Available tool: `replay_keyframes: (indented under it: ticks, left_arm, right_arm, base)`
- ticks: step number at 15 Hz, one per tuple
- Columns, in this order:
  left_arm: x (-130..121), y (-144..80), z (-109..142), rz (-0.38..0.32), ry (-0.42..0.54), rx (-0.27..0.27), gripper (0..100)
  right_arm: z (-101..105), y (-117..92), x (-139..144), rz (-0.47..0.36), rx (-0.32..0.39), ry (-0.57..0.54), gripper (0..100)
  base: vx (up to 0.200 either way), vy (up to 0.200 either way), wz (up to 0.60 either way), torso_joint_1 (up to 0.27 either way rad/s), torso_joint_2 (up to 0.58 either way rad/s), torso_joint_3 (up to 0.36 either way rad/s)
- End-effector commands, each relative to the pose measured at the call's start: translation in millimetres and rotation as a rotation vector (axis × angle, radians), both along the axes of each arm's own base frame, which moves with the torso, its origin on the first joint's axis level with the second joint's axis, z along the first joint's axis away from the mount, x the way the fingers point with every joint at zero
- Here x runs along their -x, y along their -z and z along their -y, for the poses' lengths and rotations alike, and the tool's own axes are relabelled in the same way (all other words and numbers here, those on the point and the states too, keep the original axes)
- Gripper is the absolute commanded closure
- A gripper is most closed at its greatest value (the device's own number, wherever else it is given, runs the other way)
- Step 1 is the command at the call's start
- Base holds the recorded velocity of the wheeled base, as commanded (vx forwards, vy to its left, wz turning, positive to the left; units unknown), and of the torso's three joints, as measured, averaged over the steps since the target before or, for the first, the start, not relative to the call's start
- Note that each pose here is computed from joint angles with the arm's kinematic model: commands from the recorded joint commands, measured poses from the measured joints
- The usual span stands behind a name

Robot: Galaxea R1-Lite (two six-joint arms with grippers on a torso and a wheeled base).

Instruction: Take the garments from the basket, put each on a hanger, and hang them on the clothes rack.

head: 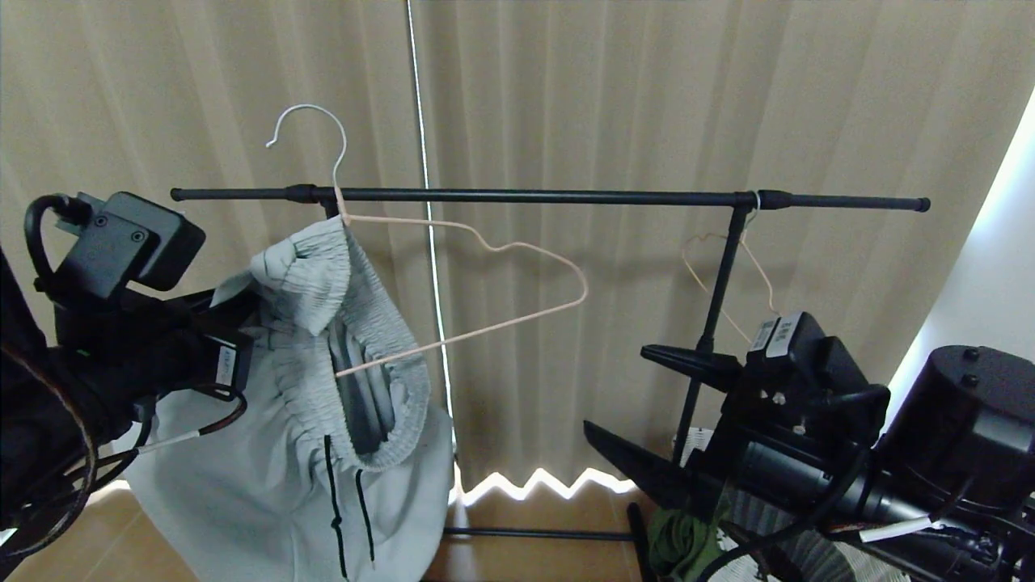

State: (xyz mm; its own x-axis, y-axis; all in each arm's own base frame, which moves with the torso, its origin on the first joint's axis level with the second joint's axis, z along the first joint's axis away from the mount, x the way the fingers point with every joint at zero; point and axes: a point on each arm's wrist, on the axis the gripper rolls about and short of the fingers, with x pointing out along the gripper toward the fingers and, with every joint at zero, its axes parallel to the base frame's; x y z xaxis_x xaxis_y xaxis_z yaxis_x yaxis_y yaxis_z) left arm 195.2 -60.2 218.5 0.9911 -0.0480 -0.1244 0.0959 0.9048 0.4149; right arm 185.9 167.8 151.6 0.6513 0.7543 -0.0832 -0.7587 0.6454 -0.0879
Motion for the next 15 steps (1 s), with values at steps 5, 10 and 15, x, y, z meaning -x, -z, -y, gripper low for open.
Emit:
replay_keyframes:
  ticks: [5,10,15]
  left_arm:
    - [10,-22,37,0.047,0.172,0.189,100]
    - [23,-28,53,0.056,0.271,0.216,100]
    - [31,-31,56,0.071,0.306,0.225,100]
  right_arm:
    - [-44,5,-10,-0.048,-0.044,-0.065,0]
    - [-57,10,-24,-0.050,-0.043,-0.032,0]
    - [-62,15,-29,-0.042,-0.048,-0.020,0]
  base:
    - [0.000,0.000,0.00,0.000,0.00,0.000]
    - [0.000,0.000,0.00,0.000,0.00,0.000]
    - [0.000,0.000,0.00,0.000,0.00,0.000]
